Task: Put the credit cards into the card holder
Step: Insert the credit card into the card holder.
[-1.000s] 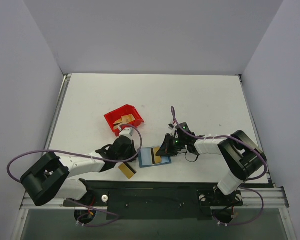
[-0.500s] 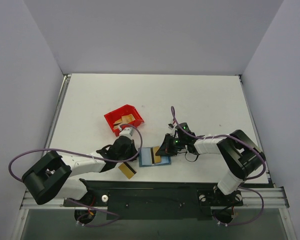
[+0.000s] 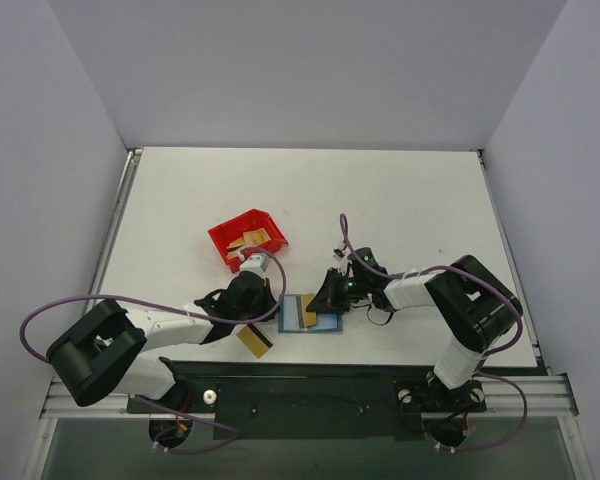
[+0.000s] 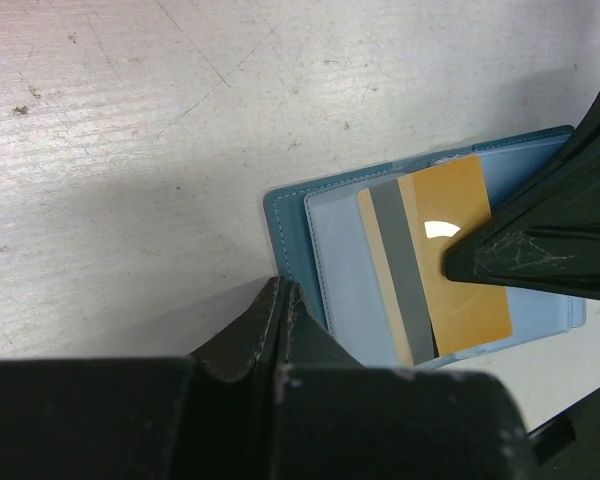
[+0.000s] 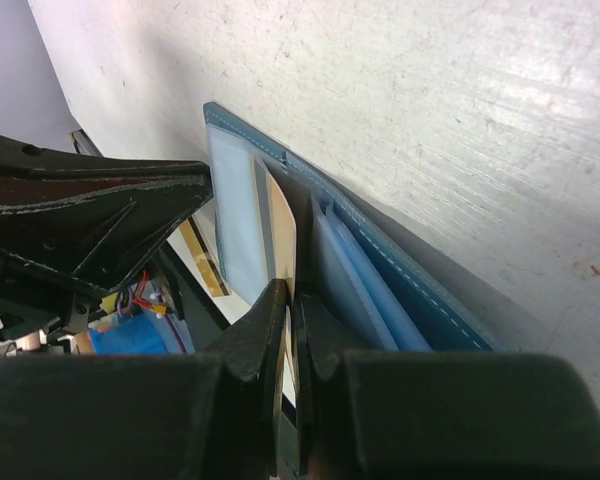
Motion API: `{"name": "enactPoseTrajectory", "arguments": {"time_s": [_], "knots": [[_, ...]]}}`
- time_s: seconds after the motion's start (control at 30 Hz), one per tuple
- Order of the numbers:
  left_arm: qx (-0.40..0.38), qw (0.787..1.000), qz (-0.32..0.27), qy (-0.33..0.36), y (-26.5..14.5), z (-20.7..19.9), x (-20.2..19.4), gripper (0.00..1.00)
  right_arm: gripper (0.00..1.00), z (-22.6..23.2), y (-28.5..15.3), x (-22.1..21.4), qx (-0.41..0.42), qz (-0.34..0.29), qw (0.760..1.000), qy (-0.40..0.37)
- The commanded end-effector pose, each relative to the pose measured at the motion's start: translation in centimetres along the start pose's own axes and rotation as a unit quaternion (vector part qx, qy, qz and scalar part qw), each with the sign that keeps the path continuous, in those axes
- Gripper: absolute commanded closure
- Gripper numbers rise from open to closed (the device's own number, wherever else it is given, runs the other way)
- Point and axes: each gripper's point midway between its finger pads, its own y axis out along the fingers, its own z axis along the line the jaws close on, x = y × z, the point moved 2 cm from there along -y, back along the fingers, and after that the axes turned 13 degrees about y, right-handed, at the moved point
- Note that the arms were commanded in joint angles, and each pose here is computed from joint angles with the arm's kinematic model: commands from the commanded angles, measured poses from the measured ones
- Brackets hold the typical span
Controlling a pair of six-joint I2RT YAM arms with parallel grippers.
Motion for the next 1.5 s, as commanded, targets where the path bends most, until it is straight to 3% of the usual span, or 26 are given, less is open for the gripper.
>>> {"name": "enactPoseTrajectory", "arguments": {"time_s": [0.0, 0.6, 0.87, 1.03, 1.2, 1.47], "knots": [[0.010, 0.998, 0.069, 0.006, -0.3, 0.9, -3.7, 1.00, 1.00, -2.3, 0.6, -0.3, -0.041, -0.022, 0.999, 0.018], [0.010, 0.998, 0.070, -0.006, -0.8, 0.8, -4.1, 1.00, 1.00, -2.6, 1.8, -1.1, -0.049, -0.065, 0.995, 0.049], [0.075, 0.997, 0.027, 0.007, -3.1, 1.8, 0.1, 1.00, 1.00, -3.6, 2.0, -1.2, -0.065, -0.067, 0.994, 0.053], [0.051, 0.998, -0.021, 0.009, -4.3, 0.5, 3.0, 1.00, 1.00, -4.1, 1.9, -1.1, -0.076, -0.071, 0.993, 0.050], [-0.023, 0.999, -0.044, 0.020, -3.8, -2.4, 4.3, 1.00, 1.00, -4.4, 2.0, -1.1, -0.082, -0.070, 0.993, 0.051], [-0.066, 0.996, -0.029, 0.051, -2.1, -4.7, 3.1, 1.00, 1.00, -4.5, 2.1, -1.3, -0.087, -0.065, 0.993, 0.049]]}}
